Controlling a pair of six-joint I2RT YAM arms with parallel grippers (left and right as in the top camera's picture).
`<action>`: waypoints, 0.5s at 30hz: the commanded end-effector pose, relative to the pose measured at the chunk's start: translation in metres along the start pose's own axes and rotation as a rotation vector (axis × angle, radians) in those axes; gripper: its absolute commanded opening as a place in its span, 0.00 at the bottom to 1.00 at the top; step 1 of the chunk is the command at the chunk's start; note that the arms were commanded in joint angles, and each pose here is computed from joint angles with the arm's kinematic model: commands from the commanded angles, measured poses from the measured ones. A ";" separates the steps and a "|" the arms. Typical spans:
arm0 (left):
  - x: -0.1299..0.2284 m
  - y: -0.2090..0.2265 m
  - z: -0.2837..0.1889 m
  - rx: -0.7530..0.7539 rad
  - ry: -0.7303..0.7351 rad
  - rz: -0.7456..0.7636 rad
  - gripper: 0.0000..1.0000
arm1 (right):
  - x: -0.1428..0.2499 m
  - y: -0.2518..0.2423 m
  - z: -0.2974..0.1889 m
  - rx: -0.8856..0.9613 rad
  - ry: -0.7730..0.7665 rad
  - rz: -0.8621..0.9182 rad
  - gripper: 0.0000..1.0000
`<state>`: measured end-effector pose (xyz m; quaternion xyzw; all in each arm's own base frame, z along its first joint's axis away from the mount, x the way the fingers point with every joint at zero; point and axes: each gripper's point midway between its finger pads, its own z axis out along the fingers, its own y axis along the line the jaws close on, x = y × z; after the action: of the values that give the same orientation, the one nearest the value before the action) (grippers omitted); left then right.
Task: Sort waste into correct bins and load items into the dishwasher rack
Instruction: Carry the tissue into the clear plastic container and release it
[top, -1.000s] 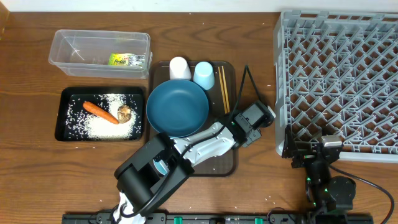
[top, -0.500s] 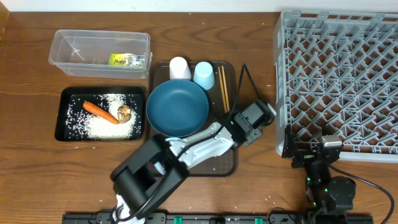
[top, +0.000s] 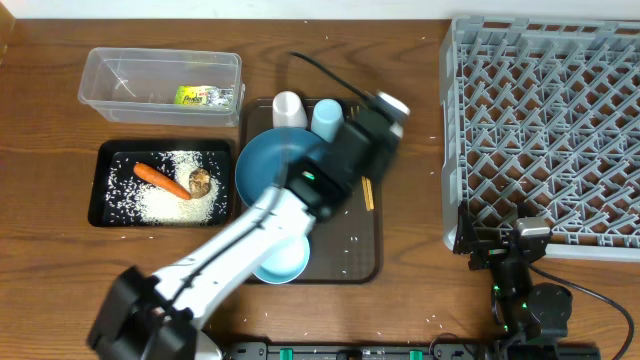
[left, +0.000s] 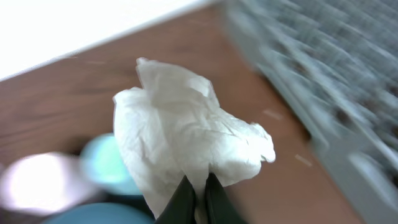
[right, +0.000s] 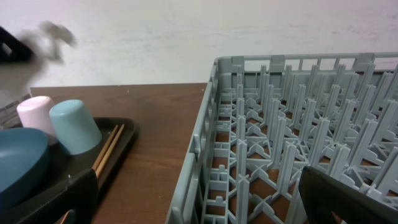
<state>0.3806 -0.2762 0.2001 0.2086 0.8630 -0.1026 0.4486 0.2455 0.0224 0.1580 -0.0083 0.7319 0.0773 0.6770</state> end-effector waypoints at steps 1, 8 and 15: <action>-0.017 0.079 -0.007 -0.184 -0.060 -0.149 0.06 | 0.001 -0.003 0.000 0.013 0.001 -0.005 0.99; -0.015 0.234 -0.018 -0.450 -0.157 -0.443 0.06 | 0.001 -0.003 0.000 0.013 0.001 -0.005 0.99; 0.016 0.345 -0.037 -0.635 -0.226 -0.657 0.06 | 0.001 -0.003 0.000 0.013 0.001 -0.005 0.99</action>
<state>0.4978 0.0200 0.2275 -0.1849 0.8243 0.0059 0.5351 0.2455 0.0224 0.1581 -0.0083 0.7317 0.0773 0.6771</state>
